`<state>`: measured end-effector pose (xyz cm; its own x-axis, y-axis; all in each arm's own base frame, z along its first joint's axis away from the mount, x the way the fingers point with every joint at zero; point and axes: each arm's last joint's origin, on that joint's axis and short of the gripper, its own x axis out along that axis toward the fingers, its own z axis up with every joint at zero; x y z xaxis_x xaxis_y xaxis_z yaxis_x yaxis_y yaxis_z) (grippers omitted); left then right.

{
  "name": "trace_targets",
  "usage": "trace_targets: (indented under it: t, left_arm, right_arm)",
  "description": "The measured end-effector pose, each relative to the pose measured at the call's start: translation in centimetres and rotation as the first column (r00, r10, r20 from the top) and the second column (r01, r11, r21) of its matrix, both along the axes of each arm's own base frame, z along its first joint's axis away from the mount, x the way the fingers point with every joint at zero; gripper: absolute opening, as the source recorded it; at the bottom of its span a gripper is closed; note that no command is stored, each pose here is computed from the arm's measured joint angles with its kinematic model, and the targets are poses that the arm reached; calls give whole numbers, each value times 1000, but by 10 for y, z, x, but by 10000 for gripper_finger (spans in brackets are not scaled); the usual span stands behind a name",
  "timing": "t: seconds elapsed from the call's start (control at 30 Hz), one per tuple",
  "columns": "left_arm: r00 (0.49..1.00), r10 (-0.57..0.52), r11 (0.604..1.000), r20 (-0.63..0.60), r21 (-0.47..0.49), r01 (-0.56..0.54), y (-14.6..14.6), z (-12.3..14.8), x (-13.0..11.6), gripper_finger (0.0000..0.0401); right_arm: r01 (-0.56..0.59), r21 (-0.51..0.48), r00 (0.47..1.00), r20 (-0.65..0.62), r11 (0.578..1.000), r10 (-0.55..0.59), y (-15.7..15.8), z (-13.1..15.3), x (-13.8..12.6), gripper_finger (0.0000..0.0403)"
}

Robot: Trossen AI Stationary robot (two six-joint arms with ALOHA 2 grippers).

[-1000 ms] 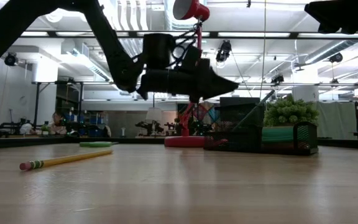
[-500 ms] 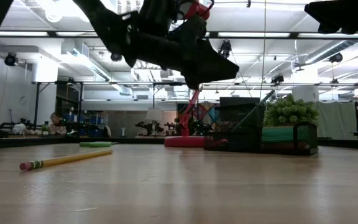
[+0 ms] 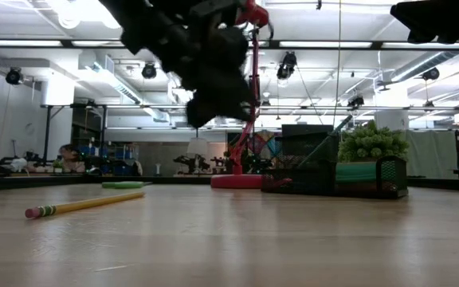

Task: Pick and place office supplies into organizer
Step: Put the yellow pencil into the desk organizer

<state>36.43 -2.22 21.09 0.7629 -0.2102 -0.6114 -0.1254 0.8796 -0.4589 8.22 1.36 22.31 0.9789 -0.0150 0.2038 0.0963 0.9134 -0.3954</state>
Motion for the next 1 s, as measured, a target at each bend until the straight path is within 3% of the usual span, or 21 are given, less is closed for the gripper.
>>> trace_targets:
  t: [0.2,0.33,0.57,0.83,1.0]
  left_arm:
    - [952,144,970,-272,-152,-190,-5,-8,-18,128]
    - [899,177,953,-401,-159,-258,-12,-15,-28,128]
    - [856,276,944,-437,-45,-328,-18,-16,-36,128]
    - [732,425,882,-532,60,-468,-25,-23,-49,127]
    - [713,487,856,-504,113,-505,-30,-24,-51,128]
  right_arm:
    - [0,0,1000,0,1000,0,0,0,0,56]
    - [-1,0,1000,0,1000,1,0,0,0,56]
    - [0,0,1000,0,1000,0,0,0,0,56]
    - [0,-3,1000,0,1000,0,0,0,0,56]
    - [1,-3,1000,0,1000,-1,0,0,0,56]
